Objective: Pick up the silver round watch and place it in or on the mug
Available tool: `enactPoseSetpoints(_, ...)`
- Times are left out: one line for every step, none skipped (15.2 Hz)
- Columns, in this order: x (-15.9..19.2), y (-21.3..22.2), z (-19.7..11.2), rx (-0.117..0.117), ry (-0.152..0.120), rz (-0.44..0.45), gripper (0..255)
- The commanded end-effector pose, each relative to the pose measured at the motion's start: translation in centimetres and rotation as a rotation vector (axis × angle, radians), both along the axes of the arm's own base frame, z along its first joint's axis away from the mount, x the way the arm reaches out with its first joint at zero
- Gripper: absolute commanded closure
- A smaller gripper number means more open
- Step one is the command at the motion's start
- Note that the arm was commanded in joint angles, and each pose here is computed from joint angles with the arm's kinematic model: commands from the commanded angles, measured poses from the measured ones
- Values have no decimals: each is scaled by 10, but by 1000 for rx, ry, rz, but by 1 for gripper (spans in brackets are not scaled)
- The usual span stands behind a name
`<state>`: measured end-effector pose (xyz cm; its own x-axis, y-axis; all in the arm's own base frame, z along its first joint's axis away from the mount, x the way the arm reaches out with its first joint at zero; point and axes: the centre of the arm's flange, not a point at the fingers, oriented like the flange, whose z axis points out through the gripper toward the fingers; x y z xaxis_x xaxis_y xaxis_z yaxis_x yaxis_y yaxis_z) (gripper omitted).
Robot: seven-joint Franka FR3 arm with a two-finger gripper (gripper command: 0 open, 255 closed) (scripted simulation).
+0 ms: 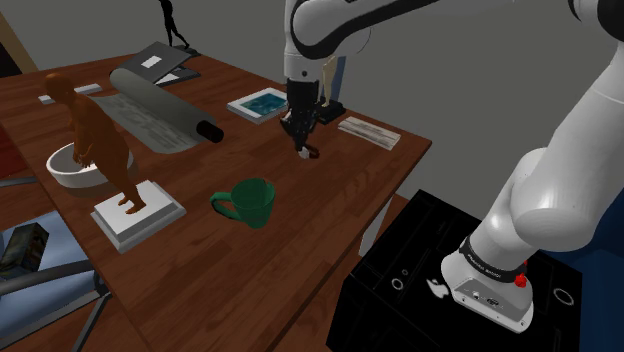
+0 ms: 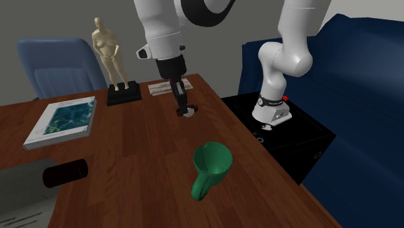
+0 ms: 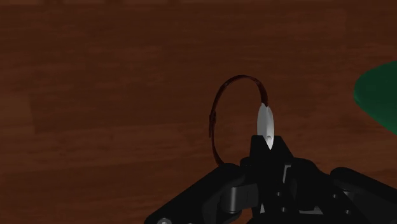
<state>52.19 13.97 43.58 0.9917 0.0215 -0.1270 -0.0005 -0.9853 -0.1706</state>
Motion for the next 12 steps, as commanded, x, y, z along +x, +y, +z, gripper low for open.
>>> enactPoseSetpoints(0,0,12,0,0,0,255)
enactPoseSetpoints(0,0,17,0,0,0,255)
enactPoseSetpoints(0,0,22,0,0,0,255)
enactPoseSetpoints(0,0,28,0,0,0,255)
enactPoseSetpoints(0,0,33,0,0,0,255)
enactPoseSetpoints(0,0,38,0,0,0,255)
enactPoseSetpoints(0,0,44,0,0,0,255)
enactPoseSetpoints(0,0,49,0,0,0,255)
enactPoseSetpoints(0,0,54,0,0,0,255)
enactPoseSetpoints(0,0,59,0,0,0,255)
enactPoseSetpoints(0,0,65,0,0,0,255)
enactPoseSetpoints(0,0,70,0,0,0,255)
